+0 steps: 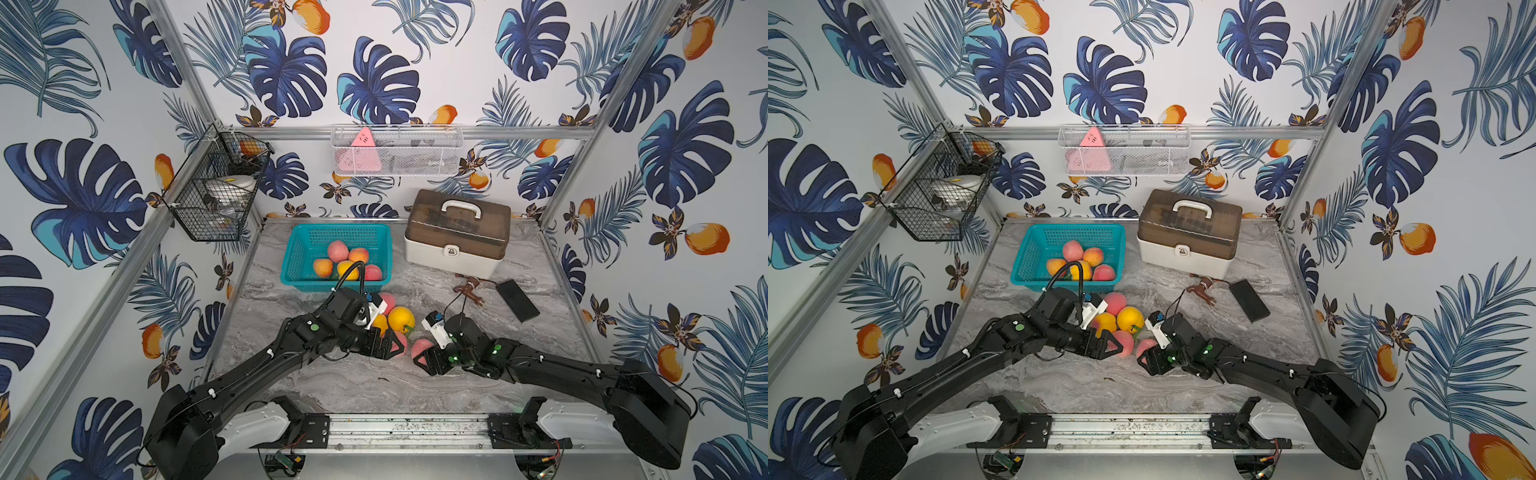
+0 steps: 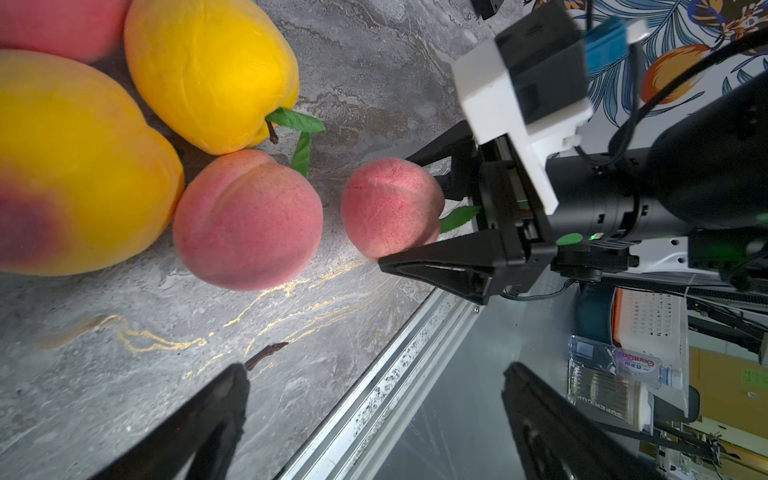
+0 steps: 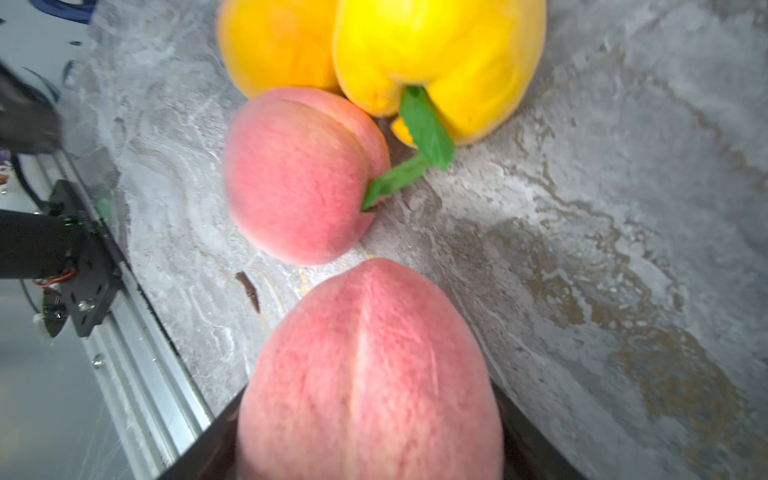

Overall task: Put the peaches into the basket
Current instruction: Pick up the peach from the center of the board.

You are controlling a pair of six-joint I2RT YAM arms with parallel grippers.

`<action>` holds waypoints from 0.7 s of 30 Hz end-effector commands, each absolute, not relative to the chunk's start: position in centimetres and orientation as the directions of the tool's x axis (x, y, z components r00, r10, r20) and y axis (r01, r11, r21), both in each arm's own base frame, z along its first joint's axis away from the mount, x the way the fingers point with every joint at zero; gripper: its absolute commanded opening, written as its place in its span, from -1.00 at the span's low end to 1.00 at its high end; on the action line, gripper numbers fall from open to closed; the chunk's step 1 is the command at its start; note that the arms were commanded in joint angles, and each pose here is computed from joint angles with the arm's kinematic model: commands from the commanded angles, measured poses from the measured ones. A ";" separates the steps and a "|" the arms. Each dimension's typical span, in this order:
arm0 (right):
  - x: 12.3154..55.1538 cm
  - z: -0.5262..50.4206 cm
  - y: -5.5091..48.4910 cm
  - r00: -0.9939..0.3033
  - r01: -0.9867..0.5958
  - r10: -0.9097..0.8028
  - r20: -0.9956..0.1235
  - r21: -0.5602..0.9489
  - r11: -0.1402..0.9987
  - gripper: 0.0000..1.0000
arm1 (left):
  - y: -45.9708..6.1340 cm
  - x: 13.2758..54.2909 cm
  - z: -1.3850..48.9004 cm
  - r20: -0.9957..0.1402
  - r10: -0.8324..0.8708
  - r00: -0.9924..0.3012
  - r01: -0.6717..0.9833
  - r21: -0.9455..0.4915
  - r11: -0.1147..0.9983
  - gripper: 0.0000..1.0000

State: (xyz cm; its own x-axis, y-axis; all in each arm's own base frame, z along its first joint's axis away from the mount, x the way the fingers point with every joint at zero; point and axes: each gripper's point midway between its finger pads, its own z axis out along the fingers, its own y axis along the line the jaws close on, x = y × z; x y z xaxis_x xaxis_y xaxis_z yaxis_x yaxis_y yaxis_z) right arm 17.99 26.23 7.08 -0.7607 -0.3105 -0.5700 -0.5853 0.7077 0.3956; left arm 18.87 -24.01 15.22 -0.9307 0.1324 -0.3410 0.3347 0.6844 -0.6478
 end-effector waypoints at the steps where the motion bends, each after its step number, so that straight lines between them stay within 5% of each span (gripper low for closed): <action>1: 18.4 10.0 27.5 -0.679 -0.665 -0.298 -0.670 0.390 0.637 0.41 | -25.0 19.2 16.5 -0.367 0.131 -0.921 0.361 -0.676 0.643 0.98; 21: 17.2 20.5 29.8 -0.305 -0.895 -0.213 -0.928 0.203 0.398 0.45 | -28.6 19.7 23.0 -0.392 0.042 -0.919 0.378 -0.845 0.378 0.98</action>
